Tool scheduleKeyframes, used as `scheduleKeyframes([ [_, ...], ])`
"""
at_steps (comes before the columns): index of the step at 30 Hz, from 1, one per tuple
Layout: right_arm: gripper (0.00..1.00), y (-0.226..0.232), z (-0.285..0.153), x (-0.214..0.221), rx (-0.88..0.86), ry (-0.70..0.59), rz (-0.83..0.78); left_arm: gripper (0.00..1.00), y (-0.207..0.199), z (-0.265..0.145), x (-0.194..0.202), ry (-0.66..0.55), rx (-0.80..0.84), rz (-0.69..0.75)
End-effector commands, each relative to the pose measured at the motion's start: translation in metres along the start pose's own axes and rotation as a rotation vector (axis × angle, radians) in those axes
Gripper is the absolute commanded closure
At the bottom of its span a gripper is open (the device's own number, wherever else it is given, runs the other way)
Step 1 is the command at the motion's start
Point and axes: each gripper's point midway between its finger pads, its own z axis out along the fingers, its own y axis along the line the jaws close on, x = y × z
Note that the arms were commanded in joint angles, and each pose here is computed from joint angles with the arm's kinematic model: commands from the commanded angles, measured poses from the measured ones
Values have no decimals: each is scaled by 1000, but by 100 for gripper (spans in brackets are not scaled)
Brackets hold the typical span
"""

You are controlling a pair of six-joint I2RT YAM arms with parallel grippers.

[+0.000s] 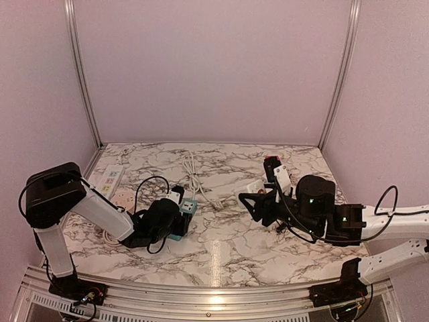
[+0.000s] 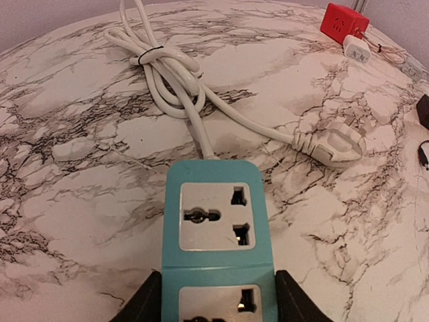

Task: Insert the plug
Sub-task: Move the socket to the center of the board.

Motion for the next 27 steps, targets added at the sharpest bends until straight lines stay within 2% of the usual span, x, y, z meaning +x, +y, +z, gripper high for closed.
scheduleKeyframes([
  [1, 100, 14, 4, -27, -41, -45, 12, 52, -15, -30, 87, 240, 40, 199],
  [7, 100, 33, 29, 1, -104, 82, -23, 51, -60, -53, 117, 239, 178, 316],
  [14, 100, 46, 61, 45, -122, 268, -45, 49, -100, -66, 149, 217, 316, 378],
  [19, 100, 50, 76, 64, -117, 342, -44, 47, -97, -72, 153, 158, 360, 317],
  [23, 100, 48, 79, 75, -102, 379, -54, 44, -94, -79, 141, 83, 388, 265],
  [27, 100, 45, 78, 72, -88, 376, -61, 38, -99, -83, 136, 70, 411, 271],
])
